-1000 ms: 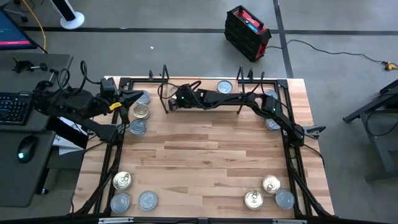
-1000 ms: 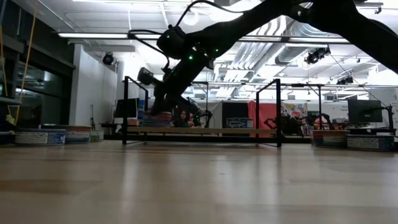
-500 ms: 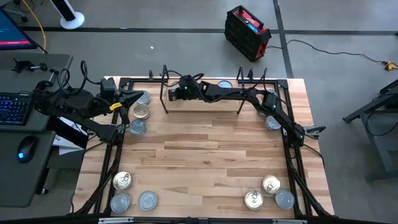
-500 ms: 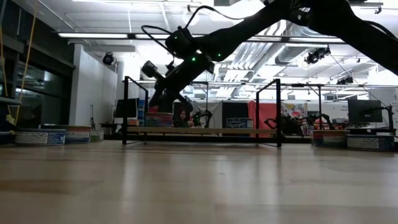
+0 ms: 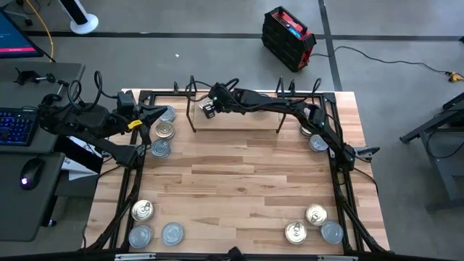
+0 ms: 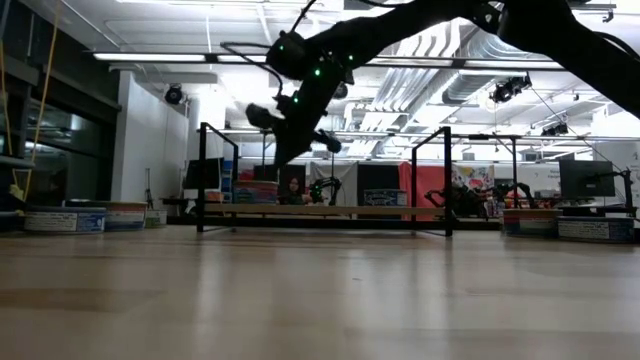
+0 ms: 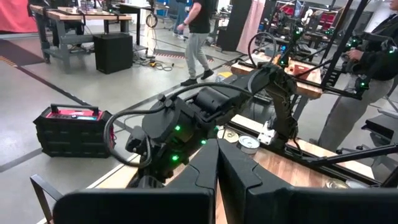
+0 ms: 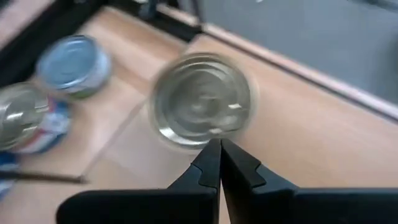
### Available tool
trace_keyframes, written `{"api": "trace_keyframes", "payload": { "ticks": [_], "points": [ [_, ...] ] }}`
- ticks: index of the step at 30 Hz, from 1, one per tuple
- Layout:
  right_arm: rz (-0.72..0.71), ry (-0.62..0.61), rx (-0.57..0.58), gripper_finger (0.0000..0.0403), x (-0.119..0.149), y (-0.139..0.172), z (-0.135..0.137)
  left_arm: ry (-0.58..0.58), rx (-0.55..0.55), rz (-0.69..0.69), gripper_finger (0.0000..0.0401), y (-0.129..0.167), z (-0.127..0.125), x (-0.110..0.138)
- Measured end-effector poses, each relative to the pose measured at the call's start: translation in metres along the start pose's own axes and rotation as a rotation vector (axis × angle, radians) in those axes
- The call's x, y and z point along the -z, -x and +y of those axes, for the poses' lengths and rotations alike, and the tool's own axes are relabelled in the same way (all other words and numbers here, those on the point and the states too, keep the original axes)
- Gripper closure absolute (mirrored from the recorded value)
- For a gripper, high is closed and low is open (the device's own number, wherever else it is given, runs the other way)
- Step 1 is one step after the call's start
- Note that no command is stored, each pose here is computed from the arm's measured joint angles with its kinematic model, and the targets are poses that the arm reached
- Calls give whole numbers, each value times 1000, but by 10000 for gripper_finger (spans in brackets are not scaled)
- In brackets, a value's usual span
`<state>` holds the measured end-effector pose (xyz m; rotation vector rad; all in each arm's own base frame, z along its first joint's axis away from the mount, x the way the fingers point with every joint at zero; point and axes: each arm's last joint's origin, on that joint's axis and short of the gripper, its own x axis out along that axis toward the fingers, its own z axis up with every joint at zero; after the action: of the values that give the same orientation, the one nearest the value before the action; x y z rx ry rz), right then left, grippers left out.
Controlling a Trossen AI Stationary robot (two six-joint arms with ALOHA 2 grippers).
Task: Stack canned seafood by type on shelf
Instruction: Put the blue pink tuna can on the shelf
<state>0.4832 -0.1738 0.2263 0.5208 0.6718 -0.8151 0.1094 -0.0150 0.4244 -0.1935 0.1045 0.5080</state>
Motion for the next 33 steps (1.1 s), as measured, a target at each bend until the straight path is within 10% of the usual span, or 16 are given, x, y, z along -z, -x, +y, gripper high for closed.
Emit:
{"api": "trace_keyframes", "payload": {
  "ticks": [33],
  "points": [
    [21, -238, -53, 403, -1, -39, -21, 33, 2, -3, 400, 0, 0, 0]
  ]
}}
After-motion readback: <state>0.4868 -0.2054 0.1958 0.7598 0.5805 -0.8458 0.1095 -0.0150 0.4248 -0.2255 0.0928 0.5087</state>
